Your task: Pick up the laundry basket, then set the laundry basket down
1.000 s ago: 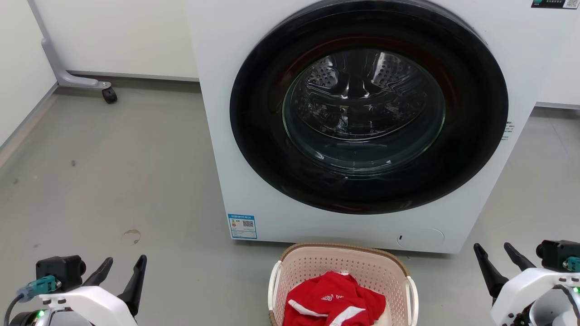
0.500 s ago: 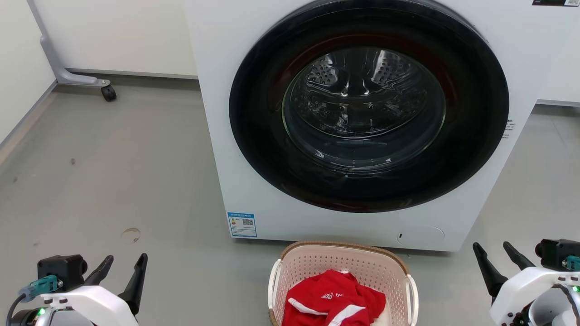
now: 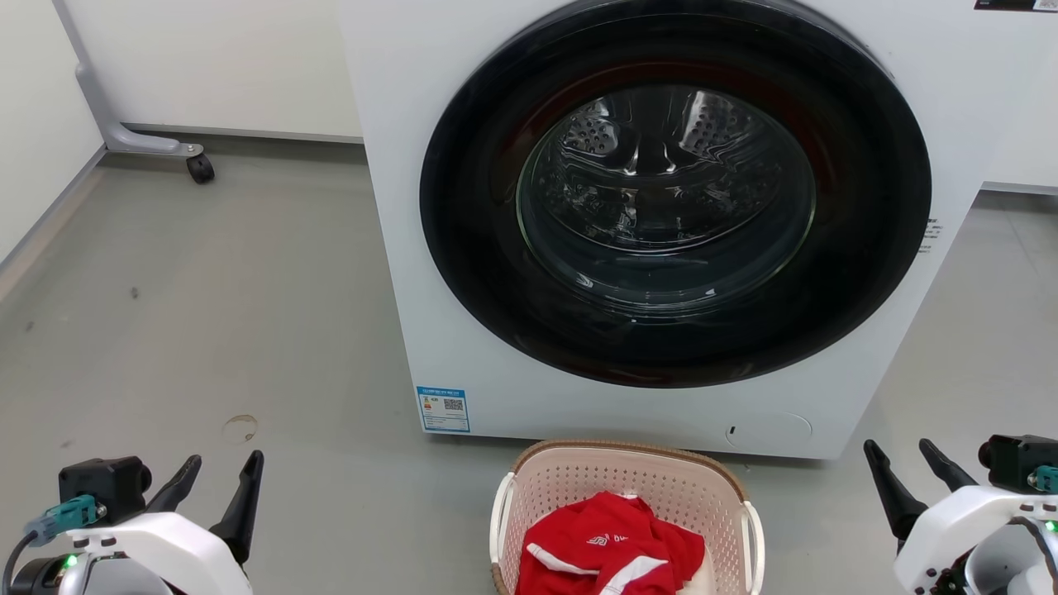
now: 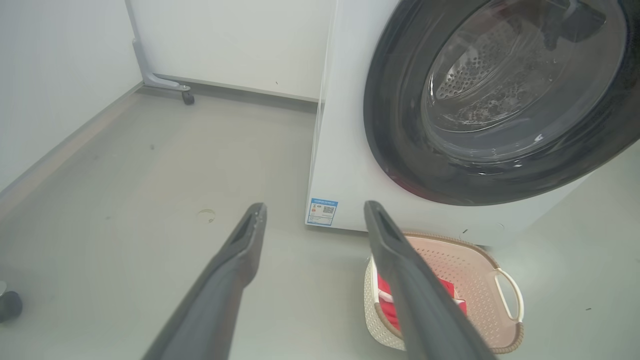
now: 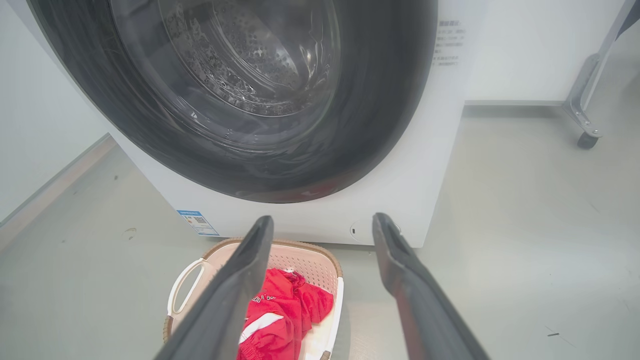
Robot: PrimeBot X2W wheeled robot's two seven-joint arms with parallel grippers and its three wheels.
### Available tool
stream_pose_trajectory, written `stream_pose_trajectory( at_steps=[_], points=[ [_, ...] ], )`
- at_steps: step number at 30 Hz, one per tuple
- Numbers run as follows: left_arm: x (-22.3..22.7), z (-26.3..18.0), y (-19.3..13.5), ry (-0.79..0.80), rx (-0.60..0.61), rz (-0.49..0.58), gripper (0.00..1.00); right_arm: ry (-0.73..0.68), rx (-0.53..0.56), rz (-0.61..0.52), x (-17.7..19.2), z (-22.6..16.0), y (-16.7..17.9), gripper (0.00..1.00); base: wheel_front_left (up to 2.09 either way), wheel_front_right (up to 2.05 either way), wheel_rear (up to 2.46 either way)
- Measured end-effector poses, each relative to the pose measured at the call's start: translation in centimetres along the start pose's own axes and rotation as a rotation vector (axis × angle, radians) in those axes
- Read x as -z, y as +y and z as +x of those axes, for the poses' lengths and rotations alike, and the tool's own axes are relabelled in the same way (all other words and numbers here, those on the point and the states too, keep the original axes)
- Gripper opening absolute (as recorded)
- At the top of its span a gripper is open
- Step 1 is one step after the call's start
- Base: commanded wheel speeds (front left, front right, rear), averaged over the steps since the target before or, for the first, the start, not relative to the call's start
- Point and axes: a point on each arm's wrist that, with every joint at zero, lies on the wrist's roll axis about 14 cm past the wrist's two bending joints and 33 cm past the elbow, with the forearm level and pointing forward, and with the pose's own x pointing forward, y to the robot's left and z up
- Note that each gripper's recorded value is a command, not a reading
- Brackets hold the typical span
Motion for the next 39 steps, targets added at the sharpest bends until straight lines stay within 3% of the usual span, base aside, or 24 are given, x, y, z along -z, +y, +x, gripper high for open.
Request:
stream_pose_trajectory(
  at_steps=[39],
  points=[
    [-0.35, -0.35, -0.60, -0.033, 0.029, 0.022, 1.00, 0.012, -0.004, -0.002, 0.45, -0.19, 0.18, 1.00, 0.00, 0.00, 0.00]
  ],
)
